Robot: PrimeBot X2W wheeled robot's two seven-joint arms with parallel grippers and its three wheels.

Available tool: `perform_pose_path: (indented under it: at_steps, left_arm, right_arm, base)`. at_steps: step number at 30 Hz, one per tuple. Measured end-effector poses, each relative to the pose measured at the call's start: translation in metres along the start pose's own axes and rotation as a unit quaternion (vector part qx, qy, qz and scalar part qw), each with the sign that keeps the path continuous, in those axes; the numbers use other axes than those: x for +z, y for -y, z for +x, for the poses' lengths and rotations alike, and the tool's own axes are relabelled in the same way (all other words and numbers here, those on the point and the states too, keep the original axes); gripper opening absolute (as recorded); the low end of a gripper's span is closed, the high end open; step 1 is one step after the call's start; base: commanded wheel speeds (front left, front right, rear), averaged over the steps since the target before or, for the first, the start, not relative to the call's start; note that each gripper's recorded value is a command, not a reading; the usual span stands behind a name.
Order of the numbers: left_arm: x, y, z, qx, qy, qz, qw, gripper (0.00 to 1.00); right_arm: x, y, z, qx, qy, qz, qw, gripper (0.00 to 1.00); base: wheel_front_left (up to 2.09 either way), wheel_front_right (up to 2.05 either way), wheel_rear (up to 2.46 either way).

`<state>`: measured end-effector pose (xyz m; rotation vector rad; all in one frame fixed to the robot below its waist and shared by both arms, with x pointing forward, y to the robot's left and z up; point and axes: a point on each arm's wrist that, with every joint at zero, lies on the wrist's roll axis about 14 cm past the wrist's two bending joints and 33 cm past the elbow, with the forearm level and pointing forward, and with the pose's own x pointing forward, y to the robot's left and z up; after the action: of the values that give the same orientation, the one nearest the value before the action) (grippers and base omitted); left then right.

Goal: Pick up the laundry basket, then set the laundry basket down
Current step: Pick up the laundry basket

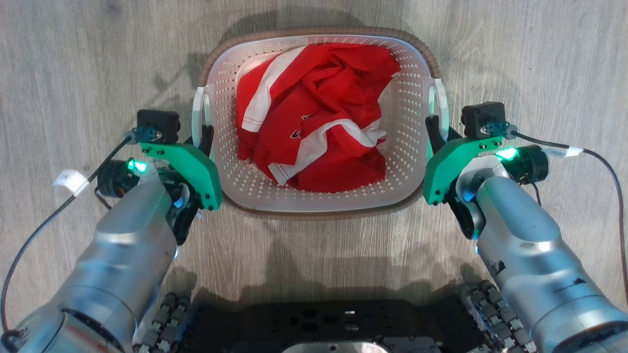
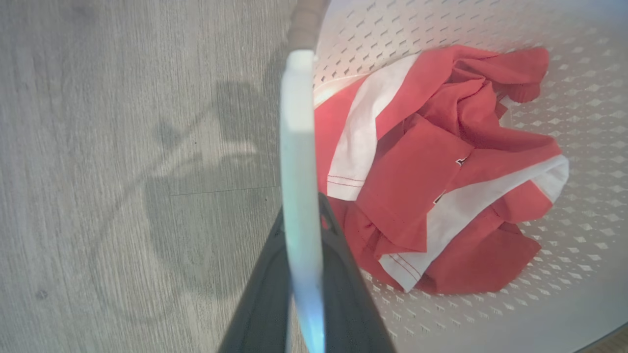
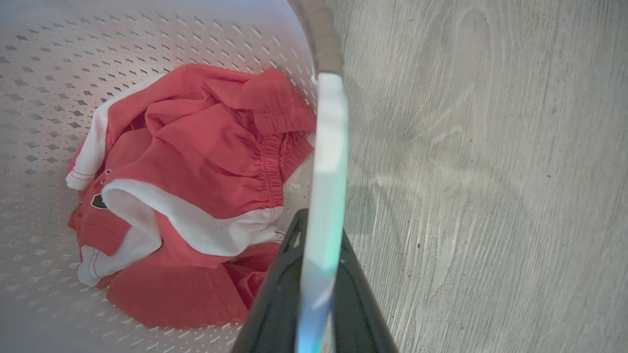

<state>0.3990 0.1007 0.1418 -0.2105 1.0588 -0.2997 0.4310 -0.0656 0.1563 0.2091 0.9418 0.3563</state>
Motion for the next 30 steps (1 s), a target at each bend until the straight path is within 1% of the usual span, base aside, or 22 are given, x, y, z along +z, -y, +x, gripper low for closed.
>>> perform_pose_path:
  at_steps: [17, 30]
  left_arm:
    - [0.002, 0.003, -0.008, -0.005, 0.001, 0.004, 1.000, 0.00]
    - [0.020, 0.008, -0.028, -0.018, 0.010, 0.047, 0.999, 0.00]
  right_arm:
    - [0.004, -0.005, -0.006, 0.003, -0.006, 0.000, 1.000, 0.00]
    - [0.025, -0.019, -0.025, 0.014, -0.008, -0.004, 1.000, 0.00]
  base:
    - [0.00, 0.00, 0.00]
    - [0.00, 0.00, 0.00]
